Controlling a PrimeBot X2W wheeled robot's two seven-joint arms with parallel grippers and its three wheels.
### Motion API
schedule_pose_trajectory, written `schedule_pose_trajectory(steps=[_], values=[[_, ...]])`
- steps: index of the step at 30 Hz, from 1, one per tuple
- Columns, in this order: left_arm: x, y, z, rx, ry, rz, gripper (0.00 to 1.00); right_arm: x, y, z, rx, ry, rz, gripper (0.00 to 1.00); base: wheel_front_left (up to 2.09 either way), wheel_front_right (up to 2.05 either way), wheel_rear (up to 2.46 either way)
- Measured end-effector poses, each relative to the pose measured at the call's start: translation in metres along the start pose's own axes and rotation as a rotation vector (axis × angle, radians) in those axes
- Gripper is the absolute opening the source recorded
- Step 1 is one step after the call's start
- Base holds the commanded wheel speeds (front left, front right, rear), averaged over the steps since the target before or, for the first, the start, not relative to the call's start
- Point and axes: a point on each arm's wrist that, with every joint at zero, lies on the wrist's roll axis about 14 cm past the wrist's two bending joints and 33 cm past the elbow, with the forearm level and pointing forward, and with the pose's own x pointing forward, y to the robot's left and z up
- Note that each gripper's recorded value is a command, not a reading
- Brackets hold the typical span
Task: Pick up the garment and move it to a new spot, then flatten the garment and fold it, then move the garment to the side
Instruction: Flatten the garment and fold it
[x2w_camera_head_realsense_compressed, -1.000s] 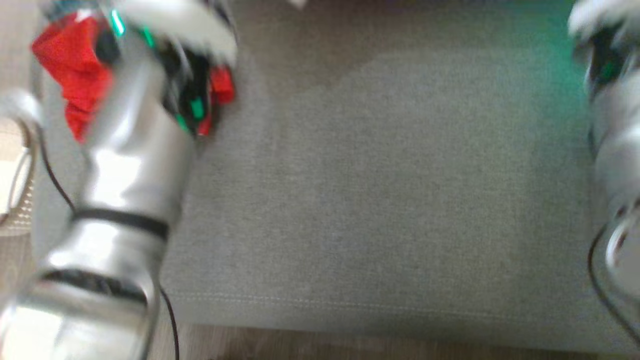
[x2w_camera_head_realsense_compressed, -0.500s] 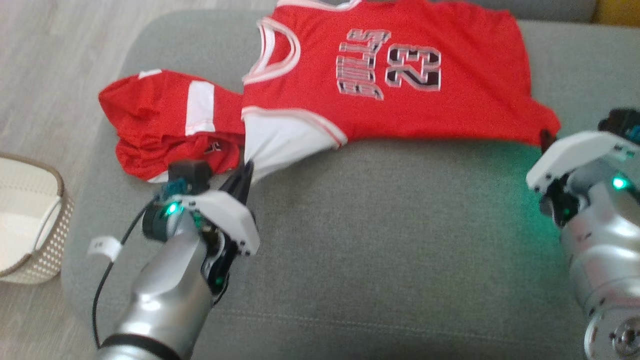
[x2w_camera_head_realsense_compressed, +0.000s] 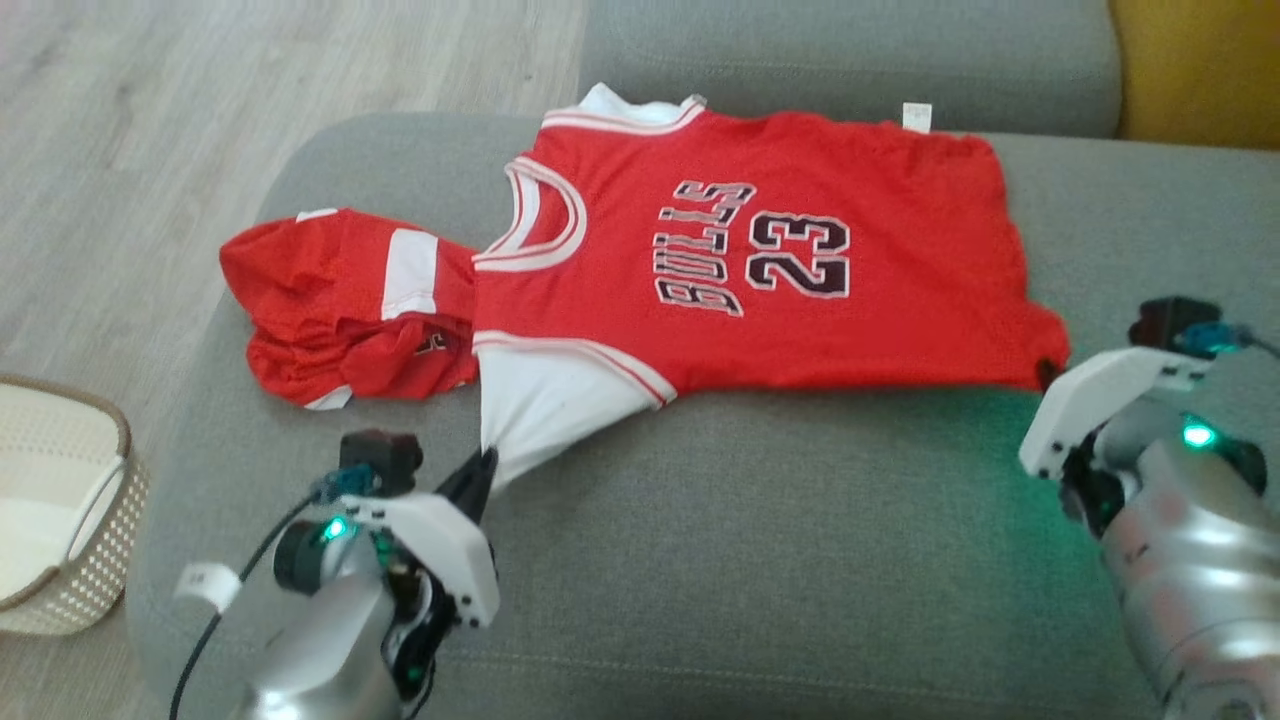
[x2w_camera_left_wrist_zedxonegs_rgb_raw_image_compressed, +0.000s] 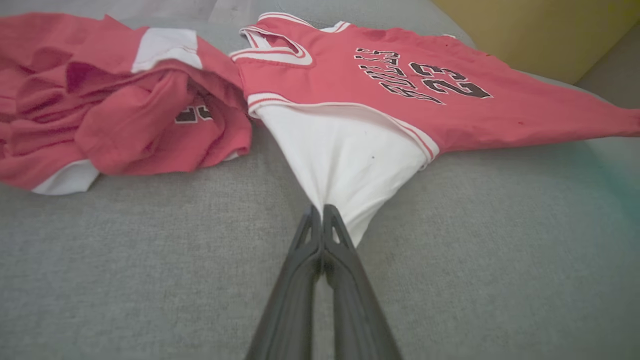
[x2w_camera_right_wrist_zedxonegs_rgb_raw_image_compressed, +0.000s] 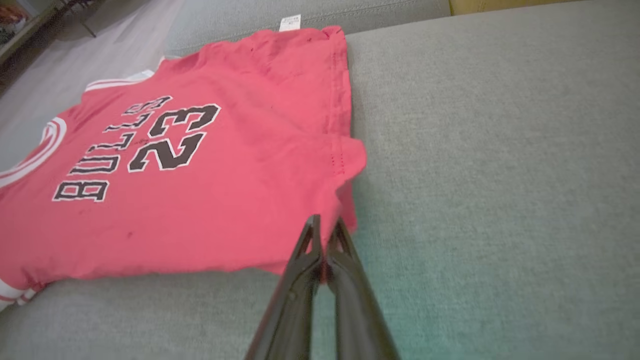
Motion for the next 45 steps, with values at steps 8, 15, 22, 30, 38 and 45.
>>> schedule_pose_trajectory(steps=[8, 15, 22, 30, 38, 45], values=[[-0.025, -0.007, -0.024, -0.019, 0.051, -0.033, 0.00, -0.021, -0.003, -0.028, -0.071, 0.073, 0.009, 0.00, 0.00, 0.00, 0.00], [-0.047, -0.012, -0.038, -0.039, 0.076, -0.038, 0.00, -0.036, -0.006, -0.053, -0.081, 0.176, 0.012, 0.00, 0.00, 0.00, 0.00], [-0.071, -0.011, -0.039, -0.105, 0.055, -0.004, 0.00, -0.054, -0.013, -0.083, -0.058, 0.294, 0.017, 0.00, 0.00, 0.00, 0.00], [-0.092, -0.018, -0.037, -0.112, 0.068, -0.034, 0.00, -0.073, -0.029, -0.089, -0.049, 0.396, 0.048, 0.00, 0.00, 0.00, 0.00], [-0.113, -0.019, -0.039, -0.126, 0.114, -0.037, 0.00, -0.101, -0.047, -0.101, -0.035, 0.526, 0.089, 0.00, 0.00, 0.00, 0.00], [-0.136, -0.022, -0.050, -0.150, 0.195, -0.045, 0.00, -0.131, -0.059, -0.126, -0.042, 0.671, 0.106, 0.00, 0.00, 0.00, 0.00]])
